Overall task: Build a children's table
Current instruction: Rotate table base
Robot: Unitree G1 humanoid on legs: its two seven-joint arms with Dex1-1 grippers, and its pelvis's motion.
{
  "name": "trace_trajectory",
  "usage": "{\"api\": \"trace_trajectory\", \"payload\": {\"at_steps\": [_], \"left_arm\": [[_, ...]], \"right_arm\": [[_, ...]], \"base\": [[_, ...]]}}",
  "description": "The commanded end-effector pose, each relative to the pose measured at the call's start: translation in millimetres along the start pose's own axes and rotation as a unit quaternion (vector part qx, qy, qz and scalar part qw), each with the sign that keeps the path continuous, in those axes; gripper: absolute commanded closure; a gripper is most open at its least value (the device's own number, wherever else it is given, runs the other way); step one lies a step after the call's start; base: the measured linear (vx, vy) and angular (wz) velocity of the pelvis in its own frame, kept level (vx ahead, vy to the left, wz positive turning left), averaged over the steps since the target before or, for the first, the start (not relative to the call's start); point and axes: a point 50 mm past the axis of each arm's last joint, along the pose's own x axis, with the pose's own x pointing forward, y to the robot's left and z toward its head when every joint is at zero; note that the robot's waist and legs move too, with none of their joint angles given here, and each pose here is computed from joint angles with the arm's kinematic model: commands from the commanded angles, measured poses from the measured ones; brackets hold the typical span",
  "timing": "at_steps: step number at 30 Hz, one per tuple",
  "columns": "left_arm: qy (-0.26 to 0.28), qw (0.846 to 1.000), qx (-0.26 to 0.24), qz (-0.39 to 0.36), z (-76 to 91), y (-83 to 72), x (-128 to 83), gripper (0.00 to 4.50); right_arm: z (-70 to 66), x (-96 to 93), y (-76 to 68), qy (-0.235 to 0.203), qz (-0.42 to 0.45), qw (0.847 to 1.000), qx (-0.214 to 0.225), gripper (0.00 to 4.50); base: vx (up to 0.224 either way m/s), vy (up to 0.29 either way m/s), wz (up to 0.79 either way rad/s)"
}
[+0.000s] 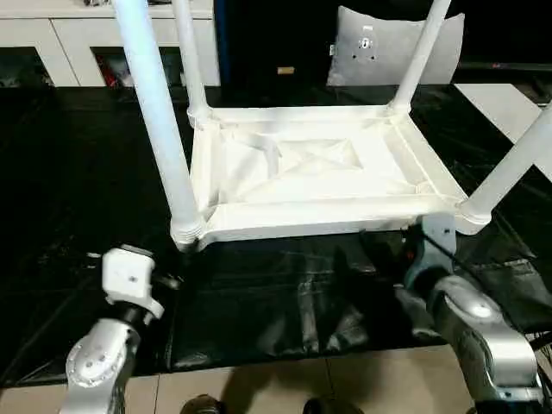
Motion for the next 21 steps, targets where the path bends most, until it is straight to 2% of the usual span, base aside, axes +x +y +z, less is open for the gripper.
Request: {"api": "trace_trajectory", "payload": {"at_steps": [1, 5, 7, 10, 14, 16, 21], "left_arm": [[-0.016, 1.0, -0.008, -0.007, 3.1, 2.9, 6, 0.44], [-0.04, 0.995, -0.041, -0.081, 12.7, 6.4, 36, 0.05], [-0.037, 0.993, -0.046, -0.102, 14.6, 6.1, 42, 0.05], [-0.026, 0.983, -0.062, -0.169, 22.7, 5.1, 66, 0.05], [-0.009, 0.971, -0.07, -0.229, 26.1, 1.3, 76, 0.05], [-0.007, 0.958, -0.06, -0.28, 30.0, 0.0, 77, 0.05], [0.032, 0.895, -0.092, -0.435, 39.1, -13.7, 57, 0.05]], "right_arm": [[-0.3, -0.2, 1.1, 0.012, -0.002, 1.0, 0.004, 0.0], [-6.1, 8.6, -2.7, 0.045, -0.018, 0.999, 0.011, 0.0], [-5.8, 12.5, -4.0, 0.046, -0.021, 0.999, 0.012, 0.0], [-1.4, 32.8, -9.4, 0.042, -0.032, 0.998, 0.02, 0.0], [4.9, 46.6, -9.8, 0.035, -0.035, 0.998, 0.03, 0.0], [9.0, 53.9, -8.9, 0.032, -0.028, 0.999, 0.025, 0.0], [18.0, 63.6, -4.1, 0.019, -0.001, 1.0, 0.01, 0.0]], "base": [[0.0, 0.0, 0.0], [0.0, 0.0, 0.0], [0.0, 0.0, 0.0], [0.0, 0.0, 0.0], [0.0, 0.0, 0.0], [0.0, 0.0, 0.0], [0.0, 0.0, 0.0]]}}
